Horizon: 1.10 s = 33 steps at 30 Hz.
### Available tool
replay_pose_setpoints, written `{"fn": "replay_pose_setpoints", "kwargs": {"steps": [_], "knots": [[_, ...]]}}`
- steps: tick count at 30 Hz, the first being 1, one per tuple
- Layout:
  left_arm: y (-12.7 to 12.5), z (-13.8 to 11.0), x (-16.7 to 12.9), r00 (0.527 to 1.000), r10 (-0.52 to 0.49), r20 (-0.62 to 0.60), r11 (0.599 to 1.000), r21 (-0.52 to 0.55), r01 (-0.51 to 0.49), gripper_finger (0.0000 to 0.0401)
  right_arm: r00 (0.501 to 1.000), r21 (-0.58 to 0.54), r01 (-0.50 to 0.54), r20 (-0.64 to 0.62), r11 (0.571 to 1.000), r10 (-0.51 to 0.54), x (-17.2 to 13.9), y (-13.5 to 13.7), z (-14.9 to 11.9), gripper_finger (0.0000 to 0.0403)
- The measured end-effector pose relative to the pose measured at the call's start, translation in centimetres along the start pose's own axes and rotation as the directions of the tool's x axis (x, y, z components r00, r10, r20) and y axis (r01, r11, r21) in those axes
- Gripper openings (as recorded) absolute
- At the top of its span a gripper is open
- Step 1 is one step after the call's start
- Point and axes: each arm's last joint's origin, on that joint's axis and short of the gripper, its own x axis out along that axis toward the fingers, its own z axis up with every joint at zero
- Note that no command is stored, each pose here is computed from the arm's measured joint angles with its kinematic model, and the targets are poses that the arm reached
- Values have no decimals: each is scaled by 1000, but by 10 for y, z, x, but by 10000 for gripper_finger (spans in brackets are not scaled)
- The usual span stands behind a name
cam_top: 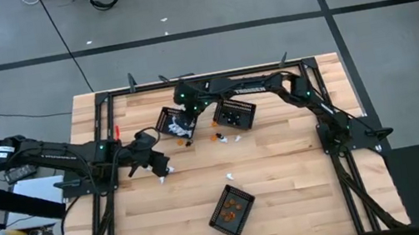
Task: Sort Halloween decoration
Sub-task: Put the white ghost toy into the top left black basket
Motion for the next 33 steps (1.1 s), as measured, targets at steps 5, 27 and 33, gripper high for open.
{"fn": "replay_pose_setpoints", "kwargs": {"steps": [5,27,33], "knots": [[-1,-1,0,999,-25,-32,998,49,26,165,998,12,-9,58,1000,8,-42,11,11,170],[-20,12,-3,968,-228,102,934,302,188,164,986,-142,166,-8,976,-169,-178,131,-85,170],[-35,20,-9,901,-410,143,877,334,346,164,972,-156,214,-65,964,-226,-168,130,-126,166]]}}
